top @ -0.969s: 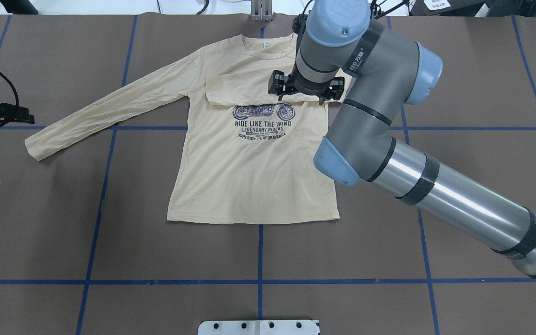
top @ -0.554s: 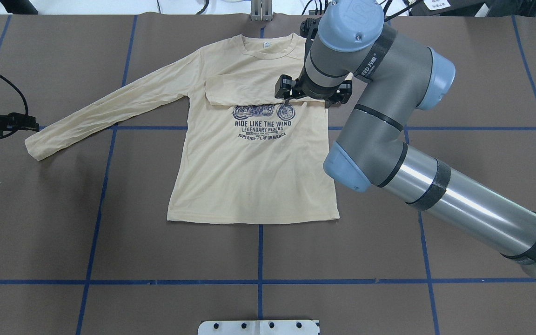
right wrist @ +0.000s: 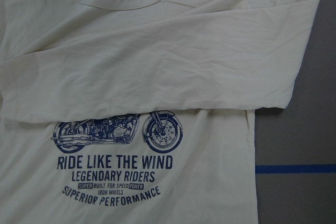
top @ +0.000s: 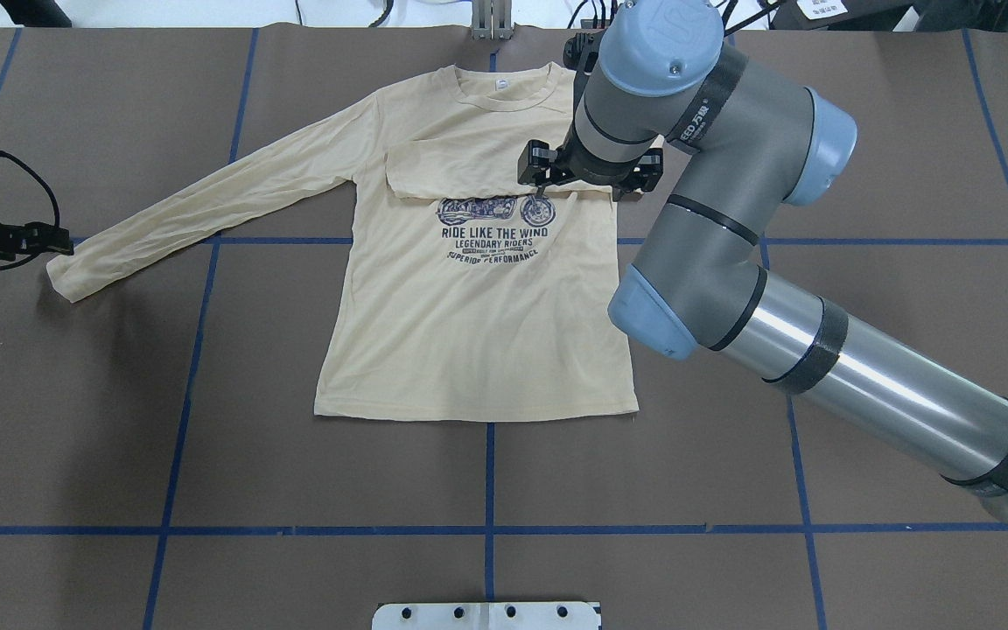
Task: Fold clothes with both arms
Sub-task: 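Raise the right gripper away while the left gripper grasps the other cuff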
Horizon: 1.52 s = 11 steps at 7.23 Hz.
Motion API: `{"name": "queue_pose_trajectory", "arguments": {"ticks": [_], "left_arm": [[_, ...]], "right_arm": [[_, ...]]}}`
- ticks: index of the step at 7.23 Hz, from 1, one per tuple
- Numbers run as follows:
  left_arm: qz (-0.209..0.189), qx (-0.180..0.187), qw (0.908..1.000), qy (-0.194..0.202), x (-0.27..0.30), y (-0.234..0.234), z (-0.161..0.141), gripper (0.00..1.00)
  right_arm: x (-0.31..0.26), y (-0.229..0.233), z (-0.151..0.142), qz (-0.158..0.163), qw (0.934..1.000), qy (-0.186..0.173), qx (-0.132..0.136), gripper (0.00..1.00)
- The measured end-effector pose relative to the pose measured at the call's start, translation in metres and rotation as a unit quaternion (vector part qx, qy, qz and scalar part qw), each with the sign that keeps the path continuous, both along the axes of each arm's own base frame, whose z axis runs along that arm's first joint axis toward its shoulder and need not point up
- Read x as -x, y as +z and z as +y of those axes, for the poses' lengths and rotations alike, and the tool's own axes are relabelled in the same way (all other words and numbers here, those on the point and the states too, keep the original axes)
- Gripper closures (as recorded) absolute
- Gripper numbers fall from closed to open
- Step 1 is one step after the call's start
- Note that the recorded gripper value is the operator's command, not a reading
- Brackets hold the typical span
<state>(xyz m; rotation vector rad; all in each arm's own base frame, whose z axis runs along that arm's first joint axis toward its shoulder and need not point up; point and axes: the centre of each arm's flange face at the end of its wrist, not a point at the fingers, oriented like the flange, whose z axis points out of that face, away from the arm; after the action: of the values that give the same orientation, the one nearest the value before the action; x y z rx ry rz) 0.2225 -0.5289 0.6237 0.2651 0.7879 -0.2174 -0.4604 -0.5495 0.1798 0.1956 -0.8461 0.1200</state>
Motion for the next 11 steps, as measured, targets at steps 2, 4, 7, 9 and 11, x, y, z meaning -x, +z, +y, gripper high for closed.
{"name": "queue_pose_trajectory", "arguments": {"ticks": [2, 4, 7, 9, 11], "left_arm": [[0.0, -0.001, 0.9999, 0.011, -0.013, 0.003, 0.002, 0.22], [0.003, -0.003, 0.9998, 0.018, -0.022, -0.001, 0.003, 0.41], [0.004, -0.006, 0.9998, 0.02, -0.024, -0.004, 0.002, 0.77], [0.008, -0.008, 0.9997, 0.022, -0.024, -0.009, 0.003, 1.0], [0.014, -0.014, 0.9995, 0.024, -0.024, -0.019, 0.004, 1.0]], "right_arm": [[0.0, -0.001, 0.0, -0.001, 1.0, -0.001, -0.001, 0.01], [0.0, -0.001, 0.0, -0.002, 1.0, -0.001, -0.001, 0.01], [0.0, -0.002, 0.0, -0.002, 1.0, 0.0, -0.001, 0.01], [-0.001, -0.003, 0.0, -0.002, 1.0, 0.001, -0.002, 0.01], [-0.001, -0.003, 0.0, -0.002, 1.0, 0.001, -0.002, 0.01]]}}
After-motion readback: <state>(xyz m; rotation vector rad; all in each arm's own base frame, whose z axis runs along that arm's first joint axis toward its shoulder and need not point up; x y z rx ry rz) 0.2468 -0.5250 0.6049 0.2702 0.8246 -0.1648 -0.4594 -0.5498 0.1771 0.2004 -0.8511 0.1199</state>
